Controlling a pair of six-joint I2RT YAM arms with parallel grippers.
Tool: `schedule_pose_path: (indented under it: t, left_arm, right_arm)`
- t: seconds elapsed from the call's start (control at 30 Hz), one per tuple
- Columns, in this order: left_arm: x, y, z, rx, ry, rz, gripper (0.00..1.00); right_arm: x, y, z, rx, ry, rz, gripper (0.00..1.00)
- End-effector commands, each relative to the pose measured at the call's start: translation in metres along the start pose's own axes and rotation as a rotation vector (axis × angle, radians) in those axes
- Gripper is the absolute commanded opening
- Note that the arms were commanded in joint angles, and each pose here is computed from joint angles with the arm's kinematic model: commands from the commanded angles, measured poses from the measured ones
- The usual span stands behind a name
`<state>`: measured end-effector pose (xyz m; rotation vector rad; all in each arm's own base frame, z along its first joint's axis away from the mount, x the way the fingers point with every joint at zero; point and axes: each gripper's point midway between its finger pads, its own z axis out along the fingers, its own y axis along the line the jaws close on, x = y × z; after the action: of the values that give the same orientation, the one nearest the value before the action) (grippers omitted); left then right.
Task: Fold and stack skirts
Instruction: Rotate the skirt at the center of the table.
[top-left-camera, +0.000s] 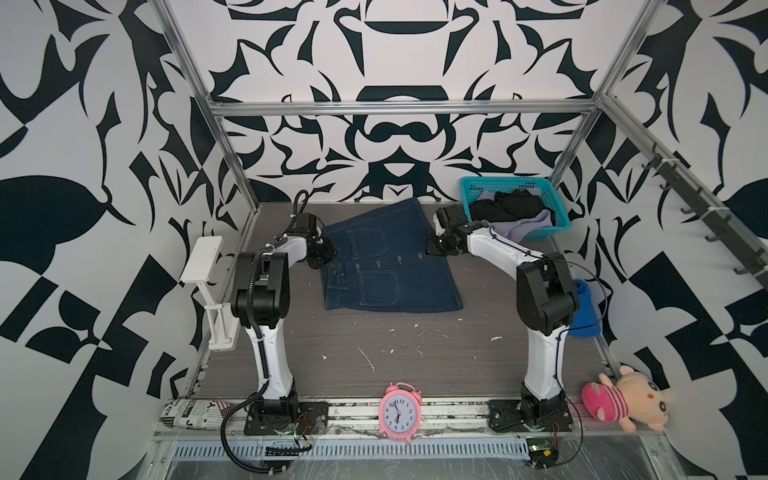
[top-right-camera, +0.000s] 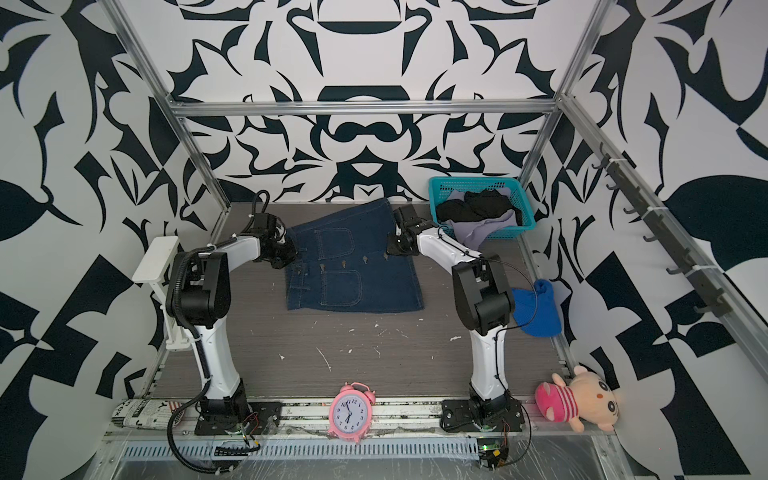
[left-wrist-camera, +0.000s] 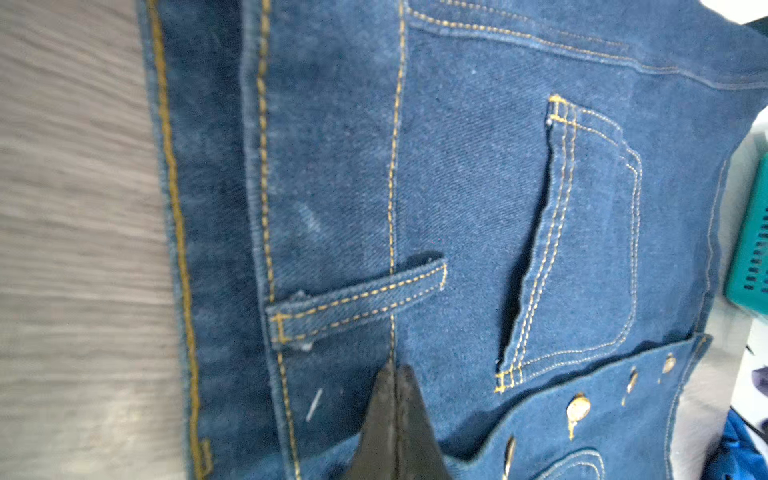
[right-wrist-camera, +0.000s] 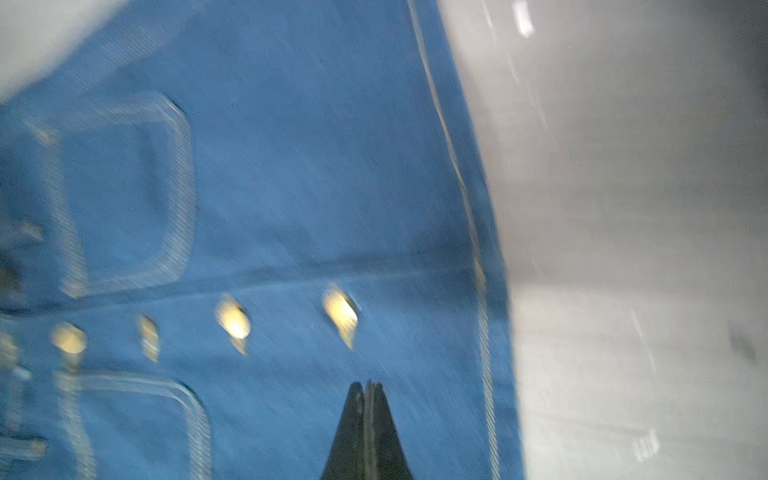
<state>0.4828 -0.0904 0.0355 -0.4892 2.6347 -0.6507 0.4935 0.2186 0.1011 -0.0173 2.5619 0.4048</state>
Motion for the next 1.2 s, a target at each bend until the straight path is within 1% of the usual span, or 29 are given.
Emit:
schedule_pose_path:
  t: [0.0, 0.13, 0.2, 0.37, 0.47, 0.53, 0.67, 0.77, 0.87, 0.93, 1.0, 1.1, 1.17]
  left_arm:
    - [0.013, 0.019, 0.002, -0.071, 0.03, -0.062, 0.0]
    - [0.012, 0.025, 0.006, -0.108, 0.043, -0.066, 0.0]
    - [0.011, 0.027, 0.011, -0.118, 0.06, -0.063, 0.0]
    - [0.008, 0.015, 0.028, -0.111, 0.095, -0.034, 0.0]
    - [0.005, 0.003, 0.037, -0.107, 0.113, 0.003, 0.0]
    - [0.001, -0.006, 0.041, -0.096, 0.11, 0.022, 0.0]
    - [-0.011, -0.021, 0.048, -0.063, 0.102, 0.056, 0.0]
    - [-0.017, -0.029, 0.049, -0.047, 0.105, 0.063, 0.0]
    - [-0.033, -0.037, 0.04, -0.04, 0.041, 0.091, 0.0]
    - [-0.048, -0.044, 0.029, -0.045, 0.004, 0.123, 0.0]
    - [-0.056, -0.05, 0.013, -0.061, 0.007, 0.149, 0.0]
    - [-0.064, -0.06, -0.019, -0.067, -0.055, 0.176, 0.01]
    - [-0.066, -0.07, -0.047, -0.047, -0.125, 0.192, 0.13]
  right_arm:
    - [-0.005, -0.001, 0.021, 0.033, 0.046, -0.04, 0.0]
    - [-0.014, -0.001, 0.04, 0.045, 0.041, -0.044, 0.0]
    - [-0.017, -0.002, 0.051, 0.049, 0.058, -0.031, 0.0]
    - [-0.015, -0.021, 0.068, 0.103, 0.077, 0.029, 0.0]
    - [-0.009, -0.044, 0.066, 0.144, 0.084, 0.096, 0.0]
    - [-0.006, -0.063, 0.056, 0.174, 0.078, 0.147, 0.0]
    - [-0.008, -0.097, 0.034, 0.219, 0.026, 0.214, 0.0]
    - [-0.008, -0.103, 0.027, 0.207, 0.025, 0.222, 0.0]
    - [-0.009, -0.096, 0.023, 0.18, 0.045, 0.218, 0.0]
    - [-0.015, -0.091, 0.017, 0.158, 0.029, 0.226, 0.0]
    - [-0.026, -0.081, 0.001, 0.127, 0.005, 0.224, 0.0]
    - [-0.045, -0.057, -0.033, 0.042, -0.045, 0.193, 0.0]
    - [-0.051, -0.04, -0.056, -0.018, -0.062, 0.164, 0.0]
